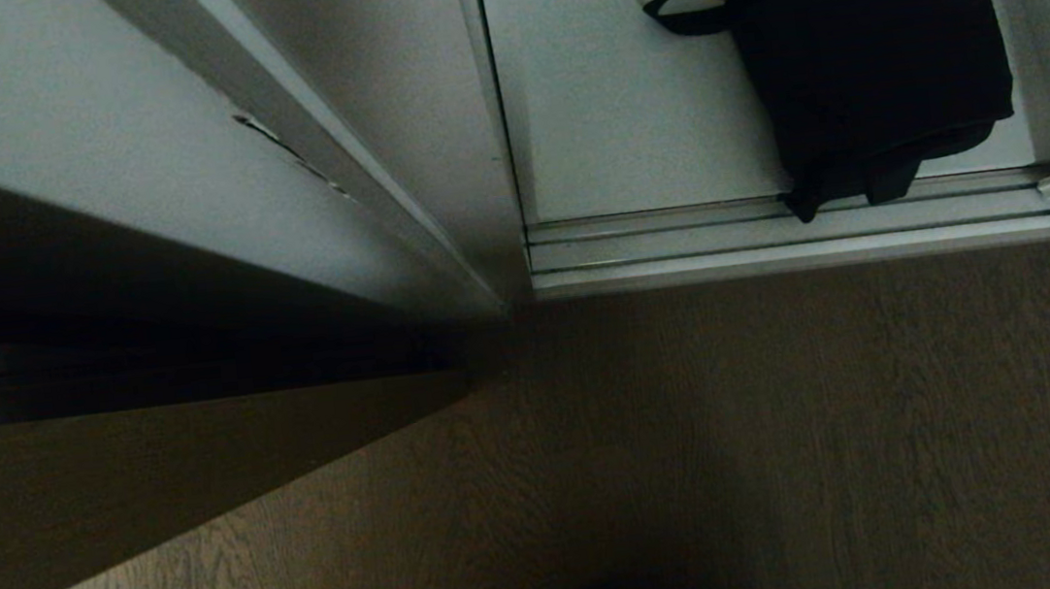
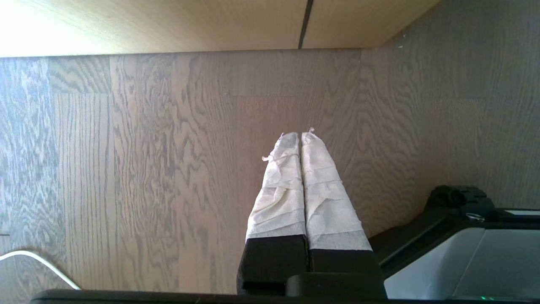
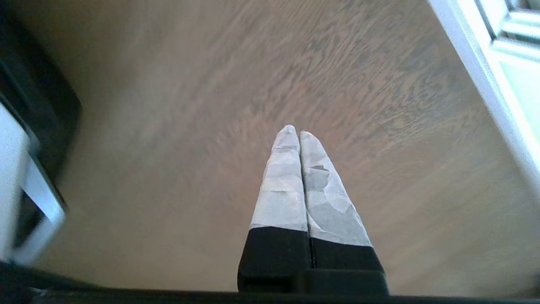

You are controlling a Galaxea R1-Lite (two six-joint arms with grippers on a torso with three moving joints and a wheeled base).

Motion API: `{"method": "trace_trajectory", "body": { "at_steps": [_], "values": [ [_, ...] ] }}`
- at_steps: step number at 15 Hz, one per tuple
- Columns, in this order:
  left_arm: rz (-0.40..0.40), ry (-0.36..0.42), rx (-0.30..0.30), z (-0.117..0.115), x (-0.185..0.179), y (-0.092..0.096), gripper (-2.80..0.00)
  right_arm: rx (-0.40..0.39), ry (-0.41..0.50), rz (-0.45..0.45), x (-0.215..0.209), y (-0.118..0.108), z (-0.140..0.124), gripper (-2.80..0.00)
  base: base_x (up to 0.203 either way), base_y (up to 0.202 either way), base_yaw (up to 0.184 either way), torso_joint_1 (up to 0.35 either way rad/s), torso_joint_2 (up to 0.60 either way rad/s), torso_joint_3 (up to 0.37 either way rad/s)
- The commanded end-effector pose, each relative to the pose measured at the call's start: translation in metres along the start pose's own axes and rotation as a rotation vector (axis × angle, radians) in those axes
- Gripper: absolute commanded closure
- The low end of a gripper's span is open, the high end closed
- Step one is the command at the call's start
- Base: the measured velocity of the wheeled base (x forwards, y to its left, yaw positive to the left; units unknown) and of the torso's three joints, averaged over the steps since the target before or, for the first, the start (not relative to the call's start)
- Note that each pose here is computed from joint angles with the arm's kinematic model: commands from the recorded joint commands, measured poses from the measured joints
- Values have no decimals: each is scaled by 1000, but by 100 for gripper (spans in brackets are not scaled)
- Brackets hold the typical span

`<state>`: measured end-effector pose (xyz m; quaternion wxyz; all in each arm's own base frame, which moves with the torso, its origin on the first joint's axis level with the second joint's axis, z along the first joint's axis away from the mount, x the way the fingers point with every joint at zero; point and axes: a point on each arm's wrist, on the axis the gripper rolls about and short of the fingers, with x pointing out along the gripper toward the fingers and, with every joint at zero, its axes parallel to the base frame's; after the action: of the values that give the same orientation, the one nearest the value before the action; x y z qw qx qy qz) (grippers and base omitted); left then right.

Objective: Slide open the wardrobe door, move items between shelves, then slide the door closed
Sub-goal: Place the bag on the higher shelf

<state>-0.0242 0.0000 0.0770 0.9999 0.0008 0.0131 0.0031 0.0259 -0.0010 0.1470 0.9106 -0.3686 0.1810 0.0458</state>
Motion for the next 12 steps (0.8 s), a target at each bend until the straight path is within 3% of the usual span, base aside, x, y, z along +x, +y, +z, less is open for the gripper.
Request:
{"method": "trace_trajectory", "body": {
  "at_steps": [1,3,6,9,12],
  "values": [
    [2,0,0,0,0,0,0,-57,84,65,21,-3,6,0,0,0,0,0,0,0],
    [2,-2,0,0,0,0,0,-143,147,100,47,-8,13,0,0,0,0,0,0,0],
    [2,-2,0,0,0,0,0,-279,161,106,94,-19,29,0,0,0,0,0,0,0],
    [2,-2,0,0,0,0,0,-379,115,47,141,-27,42,0,0,0,0,0,0,0],
    [2,-1,0,0,0,0,0,-404,43,-59,177,-36,48,0,0,0,0,0,0,0]
  ]
}}
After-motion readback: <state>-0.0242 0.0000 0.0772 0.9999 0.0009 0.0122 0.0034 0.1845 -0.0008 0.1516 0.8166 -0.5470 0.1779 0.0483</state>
